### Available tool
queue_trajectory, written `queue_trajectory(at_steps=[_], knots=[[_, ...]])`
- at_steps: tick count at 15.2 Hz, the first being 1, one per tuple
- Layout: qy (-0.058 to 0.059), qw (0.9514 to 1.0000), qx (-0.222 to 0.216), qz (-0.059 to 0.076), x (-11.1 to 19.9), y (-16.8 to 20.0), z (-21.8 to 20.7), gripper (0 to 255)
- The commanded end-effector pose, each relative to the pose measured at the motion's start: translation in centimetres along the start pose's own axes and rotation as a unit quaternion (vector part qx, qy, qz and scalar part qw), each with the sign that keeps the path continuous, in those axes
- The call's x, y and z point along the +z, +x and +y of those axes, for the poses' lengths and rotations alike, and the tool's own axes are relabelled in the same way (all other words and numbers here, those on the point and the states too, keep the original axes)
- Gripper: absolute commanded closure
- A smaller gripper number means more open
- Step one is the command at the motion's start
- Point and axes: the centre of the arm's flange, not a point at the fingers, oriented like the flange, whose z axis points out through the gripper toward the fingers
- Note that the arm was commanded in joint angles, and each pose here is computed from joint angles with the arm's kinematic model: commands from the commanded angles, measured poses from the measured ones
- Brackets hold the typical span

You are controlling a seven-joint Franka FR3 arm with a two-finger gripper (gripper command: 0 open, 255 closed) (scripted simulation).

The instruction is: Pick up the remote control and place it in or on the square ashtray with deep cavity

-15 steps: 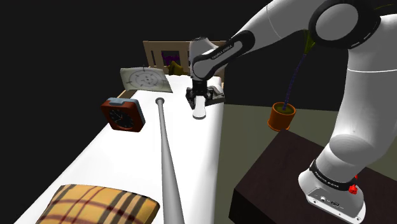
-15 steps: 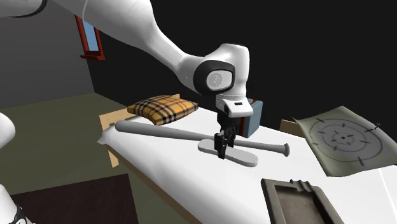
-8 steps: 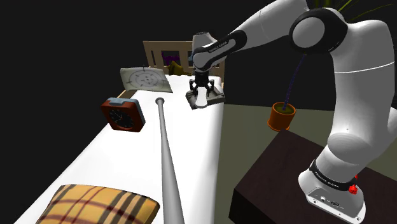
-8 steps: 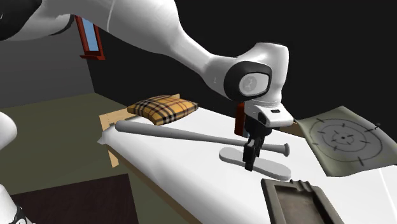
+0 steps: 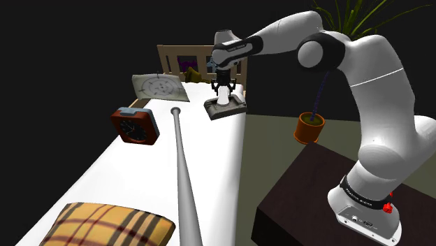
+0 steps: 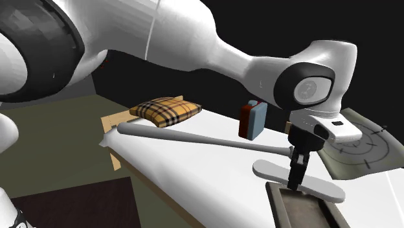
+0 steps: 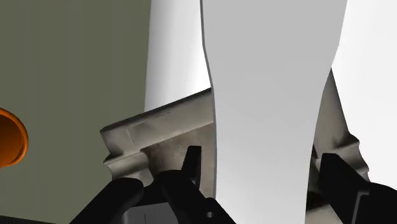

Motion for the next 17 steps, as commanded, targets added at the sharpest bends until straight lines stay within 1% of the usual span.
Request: queue_trajectory(at_steps=[1,3,4,17], knots=[[0.000,1.0000,-0.001,0.000,-0.1,2.9,0.3,255],[0.000,1.0000,-0.001,0.000,-0.2,5.5,0.4,255],[0.000,1.0000,-0.001,0.000,-0.2,5.8,0.4,255],[0.000,1.0000,-0.001,0.000,6.7,5.8,0.6,255]])
